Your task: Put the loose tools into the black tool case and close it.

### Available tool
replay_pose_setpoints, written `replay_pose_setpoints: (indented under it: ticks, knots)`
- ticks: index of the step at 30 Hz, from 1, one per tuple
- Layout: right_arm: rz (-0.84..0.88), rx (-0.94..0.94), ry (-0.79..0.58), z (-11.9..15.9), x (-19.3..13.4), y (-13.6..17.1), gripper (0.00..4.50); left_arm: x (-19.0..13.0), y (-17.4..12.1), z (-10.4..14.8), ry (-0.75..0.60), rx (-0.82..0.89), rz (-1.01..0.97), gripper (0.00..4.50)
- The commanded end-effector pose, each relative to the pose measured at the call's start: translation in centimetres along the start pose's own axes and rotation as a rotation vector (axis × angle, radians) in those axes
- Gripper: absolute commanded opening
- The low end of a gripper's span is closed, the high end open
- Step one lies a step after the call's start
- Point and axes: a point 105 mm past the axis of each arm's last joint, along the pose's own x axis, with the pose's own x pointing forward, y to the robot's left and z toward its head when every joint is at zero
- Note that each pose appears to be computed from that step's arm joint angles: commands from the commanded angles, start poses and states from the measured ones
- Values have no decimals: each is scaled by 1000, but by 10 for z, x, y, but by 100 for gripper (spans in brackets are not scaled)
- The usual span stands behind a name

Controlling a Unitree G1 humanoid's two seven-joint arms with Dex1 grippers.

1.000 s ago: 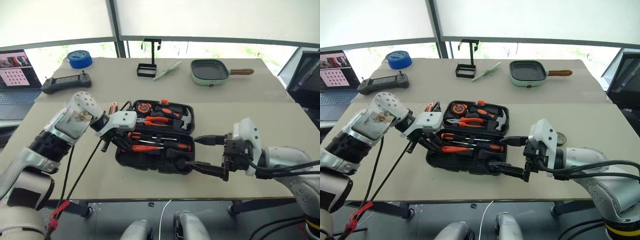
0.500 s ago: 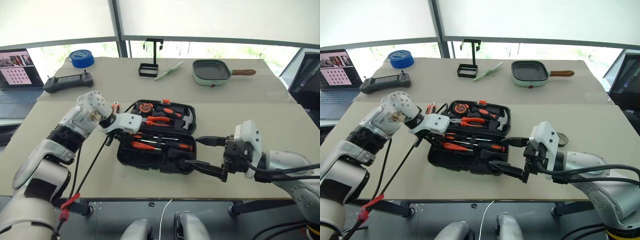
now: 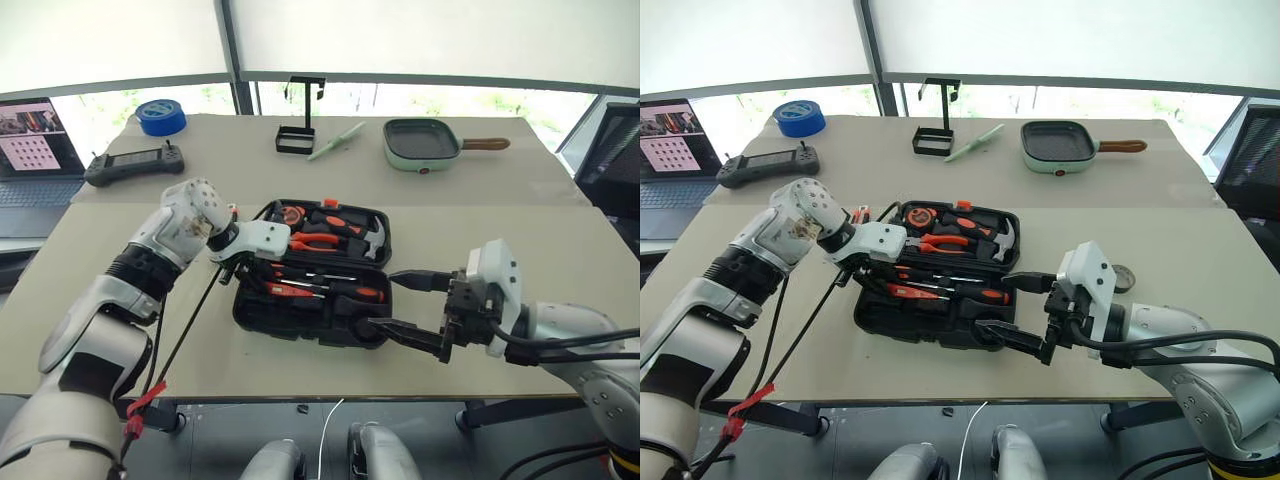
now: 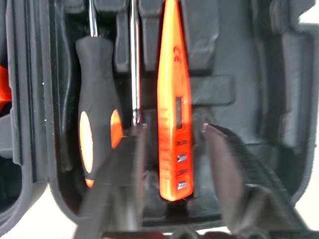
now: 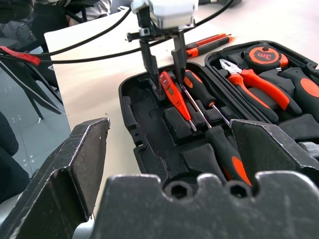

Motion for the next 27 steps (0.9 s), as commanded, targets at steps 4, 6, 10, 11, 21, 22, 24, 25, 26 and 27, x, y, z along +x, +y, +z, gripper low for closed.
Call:
replay_pose_setpoints:
  ticks: [4,6,10,11,21,22,24,25,26,27]
  knots:
    - [23,-36,-42,11,3,3,450,-31,2,23,-112,-9,60,380]
    - [25,-36,-43,10,3,3,450,-38,2,25,-203,-4,87,360]
    - [15,-40,-43,10,3,2,450,-34,-1,11,-374,6,177,239]
    - [8,-40,-44,10,2,1,450,-31,-2,7,-429,-3,209,206]
    - [0,-37,-40,10,1,-2,450,2,-17,-22,-620,-73,370,9]
    - [0,-36,-40,10,1,-3,450,6,-16,-24,-611,-75,387,9]
    - [2,-30,-40,10,2,-3,450,13,-13,-27,-591,-73,413,9]
    - [4,-27,-40,10,3,-2,450,15,-11,-27,-587,-64,428,9]
    - [5,-26,-40,9,3,-2,450,16,-10,-26,-594,-64,434,9]
    - [8,-24,-39,9,4,-1,450,17,-9,-23,-603,-54,443,9]
